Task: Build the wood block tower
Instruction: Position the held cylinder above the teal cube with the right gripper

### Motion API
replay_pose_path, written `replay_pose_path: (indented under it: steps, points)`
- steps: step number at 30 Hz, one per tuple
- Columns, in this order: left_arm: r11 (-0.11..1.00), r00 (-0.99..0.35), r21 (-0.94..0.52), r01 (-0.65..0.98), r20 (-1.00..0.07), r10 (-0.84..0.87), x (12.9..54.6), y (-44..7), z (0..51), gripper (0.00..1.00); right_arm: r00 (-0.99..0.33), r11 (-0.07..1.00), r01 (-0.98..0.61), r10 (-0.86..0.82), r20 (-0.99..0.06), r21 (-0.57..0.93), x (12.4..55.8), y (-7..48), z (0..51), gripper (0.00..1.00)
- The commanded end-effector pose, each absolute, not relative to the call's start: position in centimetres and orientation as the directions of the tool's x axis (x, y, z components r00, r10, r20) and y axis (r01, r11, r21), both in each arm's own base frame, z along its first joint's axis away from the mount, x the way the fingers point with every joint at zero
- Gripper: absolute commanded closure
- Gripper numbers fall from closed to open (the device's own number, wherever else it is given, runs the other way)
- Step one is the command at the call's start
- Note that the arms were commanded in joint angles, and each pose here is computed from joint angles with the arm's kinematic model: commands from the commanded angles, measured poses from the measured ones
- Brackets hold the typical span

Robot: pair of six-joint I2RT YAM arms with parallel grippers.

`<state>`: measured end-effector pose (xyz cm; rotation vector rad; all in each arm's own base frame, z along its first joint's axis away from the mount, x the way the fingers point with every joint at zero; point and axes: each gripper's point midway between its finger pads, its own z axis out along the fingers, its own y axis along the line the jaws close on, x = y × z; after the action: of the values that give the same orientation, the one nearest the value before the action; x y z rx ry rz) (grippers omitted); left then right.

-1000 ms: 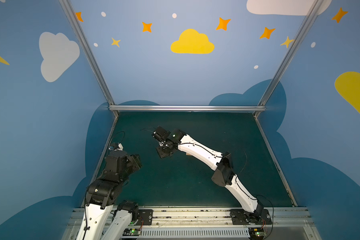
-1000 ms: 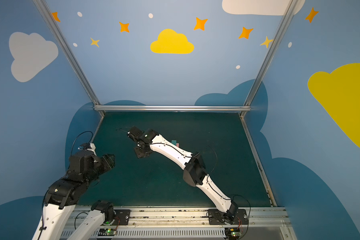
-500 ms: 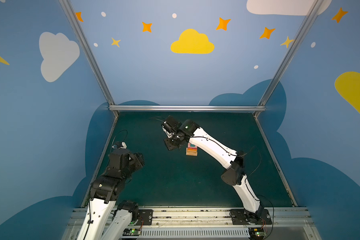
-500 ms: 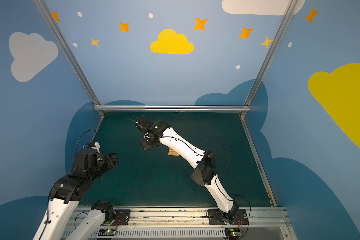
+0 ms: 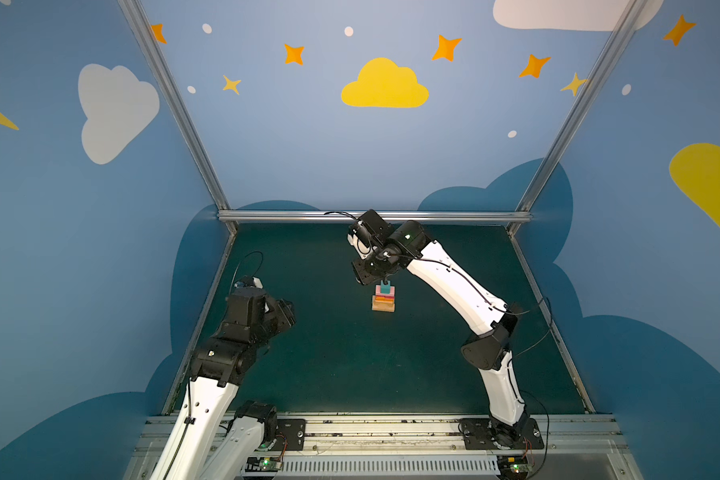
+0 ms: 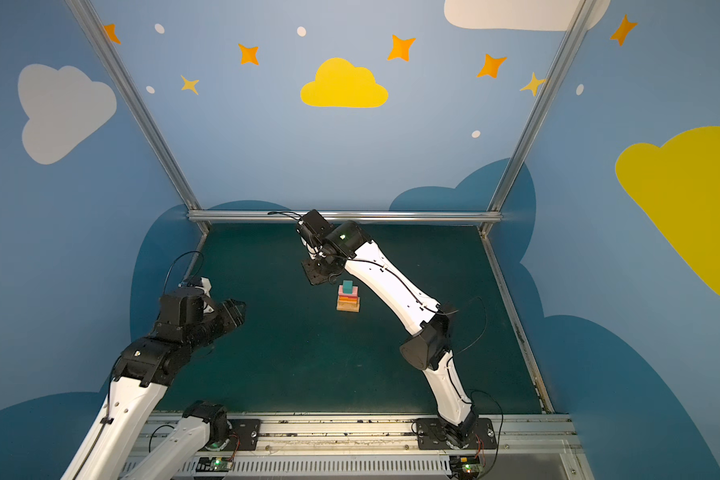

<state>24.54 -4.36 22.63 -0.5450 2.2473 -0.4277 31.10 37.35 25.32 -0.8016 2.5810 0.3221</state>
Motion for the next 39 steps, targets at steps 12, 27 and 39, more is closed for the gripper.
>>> replay_pose_path:
  steps: [12, 27, 39]
  points:
    - [0.859, -0.647, -0.457, -0.229, -0.588, -0.485, 26.1, -5.2, 21.3, 0.41, -0.759, 0.812, -0.583, -0.556, -0.338, -0.026, 31.9, 32.7, 23.7, 1.0]
    - [0.872, -0.666, -0.427, -0.238, -0.582, -0.467, 26.5, -5.0, 20.2, 0.41, -0.807, 0.838, -0.546, -0.529, -0.263, -0.012, 33.9, 31.6, 20.7, 1.0]
    - [0.878, -0.677, -0.413, -0.243, -0.576, -0.459, 26.7, -5.0, 19.7, 0.41, -0.828, 0.85, -0.527, -0.51, -0.235, 0.01, 34.8, 31.3, 19.3, 1.0]
